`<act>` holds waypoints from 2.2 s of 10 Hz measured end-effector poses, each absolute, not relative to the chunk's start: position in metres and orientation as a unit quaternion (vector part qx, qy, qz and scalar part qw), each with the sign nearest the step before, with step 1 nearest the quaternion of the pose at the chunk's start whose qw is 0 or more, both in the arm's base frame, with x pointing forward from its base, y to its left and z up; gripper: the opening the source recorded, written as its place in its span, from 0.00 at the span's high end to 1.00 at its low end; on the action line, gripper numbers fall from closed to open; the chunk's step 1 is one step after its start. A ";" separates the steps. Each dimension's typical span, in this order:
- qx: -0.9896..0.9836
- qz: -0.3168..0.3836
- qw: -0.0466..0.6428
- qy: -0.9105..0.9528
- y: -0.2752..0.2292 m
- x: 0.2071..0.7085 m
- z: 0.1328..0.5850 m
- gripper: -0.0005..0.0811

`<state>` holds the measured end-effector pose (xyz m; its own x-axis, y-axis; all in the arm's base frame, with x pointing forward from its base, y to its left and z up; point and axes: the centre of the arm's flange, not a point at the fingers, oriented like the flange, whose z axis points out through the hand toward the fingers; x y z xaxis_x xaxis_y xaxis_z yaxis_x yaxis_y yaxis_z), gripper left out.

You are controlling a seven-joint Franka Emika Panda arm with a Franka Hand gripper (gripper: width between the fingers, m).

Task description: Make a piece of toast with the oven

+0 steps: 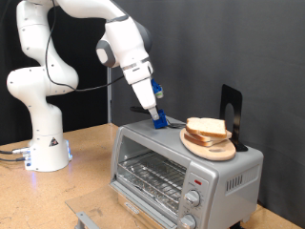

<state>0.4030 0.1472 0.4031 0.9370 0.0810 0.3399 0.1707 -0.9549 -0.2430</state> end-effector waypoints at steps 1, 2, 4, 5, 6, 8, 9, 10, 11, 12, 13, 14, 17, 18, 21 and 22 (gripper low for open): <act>-0.974 -0.165 0.144 -0.063 0.151 0.402 0.404 0.00; -0.973 -0.165 0.151 -0.063 0.153 0.401 0.406 0.00; -0.972 -0.165 0.159 -0.059 0.152 0.400 0.412 0.00; -0.971 -0.164 0.161 -0.058 0.151 0.401 0.415 0.00; -0.972 -0.163 0.160 -0.057 0.150 0.401 0.415 0.00; -0.973 -0.159 0.157 -0.055 0.148 0.402 0.413 0.00; -0.974 -0.155 0.157 -0.055 0.148 0.402 0.410 0.00; -0.974 -0.152 0.157 -0.056 0.149 0.402 0.407 0.00; -0.974 -0.151 0.157 -0.057 0.152 0.402 0.406 0.00; -0.974 -0.150 0.159 -0.060 0.155 0.401 0.405 0.00; -0.974 -0.149 0.161 -0.062 0.158 0.399 0.405 0.00; -0.974 -0.146 0.162 -0.066 0.161 0.398 0.404 0.00; -0.975 -0.137 0.159 -0.073 0.170 0.391 0.399 0.00; -0.976 -0.137 0.156 -0.070 0.172 0.390 0.397 0.00; -0.978 -0.142 0.137 -0.061 0.171 0.390 0.394 0.00; -0.980 -0.140 0.130 -0.060 0.170 0.391 0.391 0.00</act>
<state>0.3914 0.1701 0.3911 0.9533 0.0816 0.2907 0.1545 -0.9590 -0.2377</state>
